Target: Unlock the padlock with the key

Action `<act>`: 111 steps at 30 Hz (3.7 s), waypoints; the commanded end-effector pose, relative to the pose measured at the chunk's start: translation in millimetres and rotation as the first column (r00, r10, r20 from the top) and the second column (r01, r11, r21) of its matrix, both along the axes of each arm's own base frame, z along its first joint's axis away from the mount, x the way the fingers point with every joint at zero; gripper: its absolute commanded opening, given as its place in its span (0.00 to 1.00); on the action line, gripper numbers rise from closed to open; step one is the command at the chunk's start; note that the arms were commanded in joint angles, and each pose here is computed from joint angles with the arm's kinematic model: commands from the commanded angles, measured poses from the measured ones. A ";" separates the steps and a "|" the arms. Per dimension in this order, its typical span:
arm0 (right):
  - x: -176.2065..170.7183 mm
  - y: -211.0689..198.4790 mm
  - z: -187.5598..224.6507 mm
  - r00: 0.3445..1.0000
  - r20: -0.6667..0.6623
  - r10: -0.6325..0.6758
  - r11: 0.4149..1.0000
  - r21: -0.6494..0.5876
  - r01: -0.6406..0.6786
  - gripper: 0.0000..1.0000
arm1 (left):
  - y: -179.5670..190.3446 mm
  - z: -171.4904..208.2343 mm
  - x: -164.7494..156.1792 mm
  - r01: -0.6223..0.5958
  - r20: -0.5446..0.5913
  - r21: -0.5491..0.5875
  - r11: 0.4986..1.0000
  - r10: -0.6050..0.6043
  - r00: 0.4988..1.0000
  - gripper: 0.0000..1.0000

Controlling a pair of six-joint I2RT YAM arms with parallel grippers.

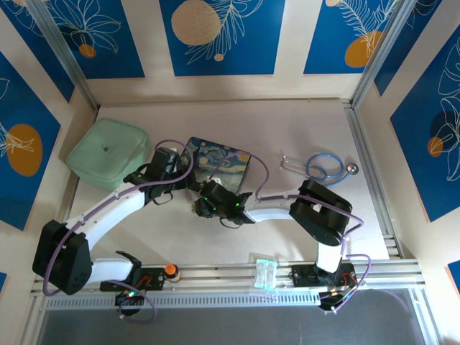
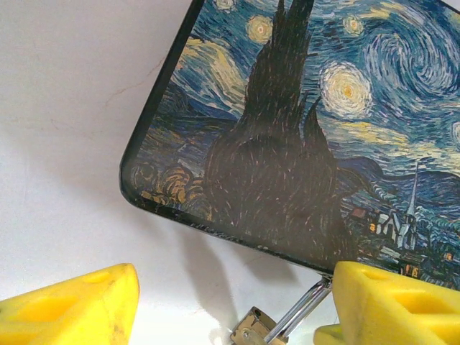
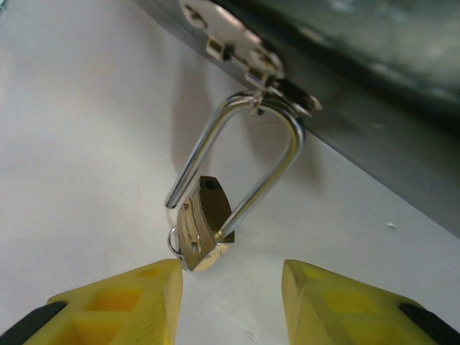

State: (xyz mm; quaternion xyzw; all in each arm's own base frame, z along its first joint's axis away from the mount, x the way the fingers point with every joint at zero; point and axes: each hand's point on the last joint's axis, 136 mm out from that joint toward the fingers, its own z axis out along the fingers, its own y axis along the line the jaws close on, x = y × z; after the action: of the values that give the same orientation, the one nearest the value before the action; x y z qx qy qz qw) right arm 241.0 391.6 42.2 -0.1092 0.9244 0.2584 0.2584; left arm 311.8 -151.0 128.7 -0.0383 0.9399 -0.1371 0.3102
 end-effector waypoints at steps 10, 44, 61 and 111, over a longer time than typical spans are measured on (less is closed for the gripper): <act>2.4 8.7 -9.9 0.999 -0.025 -0.029 0.998 -0.047 0.028 0.37 | -1.0 -7.4 -0.5 0.011 -0.006 -0.018 1.000 -0.011 1.000 0.68; -7.5 -67.4 11.7 0.989 -0.031 -0.148 0.985 0.082 0.150 0.50 | -61.8 -87.3 -47.0 0.248 0.072 0.335 0.909 -0.287 0.955 0.63; -11.9 -71.2 4.5 0.988 -0.038 -0.151 0.985 0.078 0.154 0.50 | -76.1 -89.4 -53.6 0.298 0.014 0.276 0.914 -0.314 0.949 0.18; -11.1 -83.4 1.4 0.985 -0.077 -0.157 0.970 0.173 0.169 0.49 | -92.5 -104.4 -91.9 0.340 -0.178 0.038 0.940 -0.328 0.928 0.36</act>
State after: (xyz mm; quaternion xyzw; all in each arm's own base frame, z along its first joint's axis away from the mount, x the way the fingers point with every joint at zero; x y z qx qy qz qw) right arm 226.6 300.6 37.6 -0.0036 0.9164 0.3068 0.2570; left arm 220.0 -246.2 23.2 0.1124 0.9585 -0.1673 0.2018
